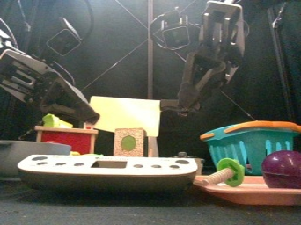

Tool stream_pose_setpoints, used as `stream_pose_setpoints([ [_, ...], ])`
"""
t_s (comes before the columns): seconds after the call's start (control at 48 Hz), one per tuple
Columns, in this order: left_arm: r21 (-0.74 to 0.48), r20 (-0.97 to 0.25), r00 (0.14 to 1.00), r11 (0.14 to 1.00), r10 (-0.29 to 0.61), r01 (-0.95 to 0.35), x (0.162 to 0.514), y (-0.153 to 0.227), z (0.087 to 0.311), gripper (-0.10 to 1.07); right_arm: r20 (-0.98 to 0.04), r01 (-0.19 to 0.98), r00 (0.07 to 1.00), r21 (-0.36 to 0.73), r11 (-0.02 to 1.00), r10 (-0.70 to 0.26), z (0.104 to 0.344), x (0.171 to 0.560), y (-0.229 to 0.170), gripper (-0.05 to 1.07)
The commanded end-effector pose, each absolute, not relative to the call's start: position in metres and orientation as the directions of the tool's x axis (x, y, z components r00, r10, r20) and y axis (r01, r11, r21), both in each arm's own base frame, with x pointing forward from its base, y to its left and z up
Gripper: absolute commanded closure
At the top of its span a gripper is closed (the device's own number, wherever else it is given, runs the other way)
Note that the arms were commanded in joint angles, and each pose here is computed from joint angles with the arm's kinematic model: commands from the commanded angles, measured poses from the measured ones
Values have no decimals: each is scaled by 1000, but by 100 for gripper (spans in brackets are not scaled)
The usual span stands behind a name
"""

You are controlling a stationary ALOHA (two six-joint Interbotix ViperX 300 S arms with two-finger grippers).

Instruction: Cut green sushi half

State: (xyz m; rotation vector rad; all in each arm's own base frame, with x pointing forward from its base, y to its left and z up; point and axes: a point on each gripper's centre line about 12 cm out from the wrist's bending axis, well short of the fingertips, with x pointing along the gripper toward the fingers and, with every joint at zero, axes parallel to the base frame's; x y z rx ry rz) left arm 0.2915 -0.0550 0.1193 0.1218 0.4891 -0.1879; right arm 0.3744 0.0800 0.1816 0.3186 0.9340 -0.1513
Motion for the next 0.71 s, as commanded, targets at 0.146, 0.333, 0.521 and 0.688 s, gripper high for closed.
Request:
stream_pose_setpoints([
  [0.146,71,-523,838,972,-154,224,287,-57,106,59,-812,266,583,206,942,13,183,373,83,58],
  [0.333,68,-540,827,972,-153,224,287,-57,101,59,-822,274,570,199,941,8,177,374,83,58],
  [0.521,65,-557,818,974,-144,216,289,-57,94,59,-832,276,555,190,942,5,170,375,84,58],
  [0.688,64,-571,808,974,-142,217,289,-57,89,59,-839,279,544,183,943,1,164,377,84,58],
])
